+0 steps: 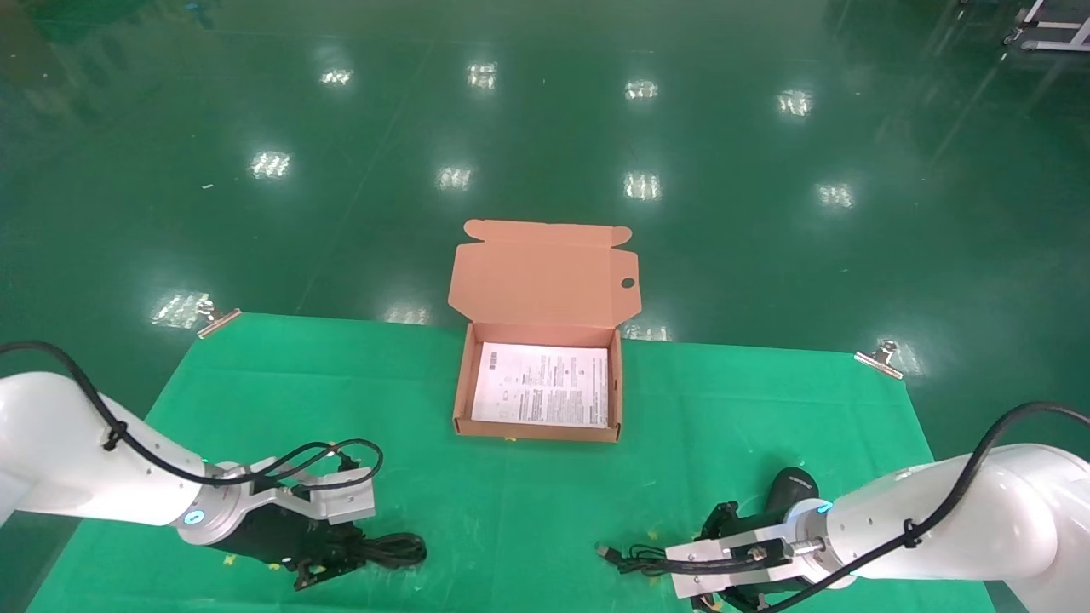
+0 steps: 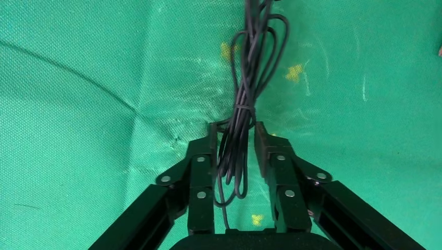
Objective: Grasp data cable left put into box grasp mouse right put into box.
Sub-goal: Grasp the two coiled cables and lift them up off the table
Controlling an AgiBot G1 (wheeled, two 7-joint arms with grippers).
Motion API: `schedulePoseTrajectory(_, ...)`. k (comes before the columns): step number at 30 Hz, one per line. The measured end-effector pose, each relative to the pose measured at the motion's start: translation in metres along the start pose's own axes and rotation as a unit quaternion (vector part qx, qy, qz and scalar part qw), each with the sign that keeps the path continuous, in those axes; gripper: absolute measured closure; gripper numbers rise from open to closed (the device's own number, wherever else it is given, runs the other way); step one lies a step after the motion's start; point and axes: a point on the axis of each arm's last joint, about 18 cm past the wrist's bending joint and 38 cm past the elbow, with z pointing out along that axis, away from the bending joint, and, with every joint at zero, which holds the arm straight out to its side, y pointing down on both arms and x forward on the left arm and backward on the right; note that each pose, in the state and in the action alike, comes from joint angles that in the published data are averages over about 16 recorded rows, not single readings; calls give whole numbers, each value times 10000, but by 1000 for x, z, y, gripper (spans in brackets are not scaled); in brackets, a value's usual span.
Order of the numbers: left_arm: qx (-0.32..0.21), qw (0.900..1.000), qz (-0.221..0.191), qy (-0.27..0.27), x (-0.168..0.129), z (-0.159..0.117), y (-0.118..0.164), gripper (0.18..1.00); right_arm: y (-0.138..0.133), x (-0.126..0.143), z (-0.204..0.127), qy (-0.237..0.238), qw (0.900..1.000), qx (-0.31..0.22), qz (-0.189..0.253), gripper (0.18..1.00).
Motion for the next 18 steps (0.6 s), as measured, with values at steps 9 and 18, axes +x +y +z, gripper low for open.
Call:
schedulePoseTrajectory(9,-3,10000,36,-14,-1,-2,-1,858,4,4,-5,81,9999,-4,88,894)
schedulePoseTrajectory(18,122,9991,263,-305,-21,-32,-8,912,27,43,-59,862,9944,-39,616,955)
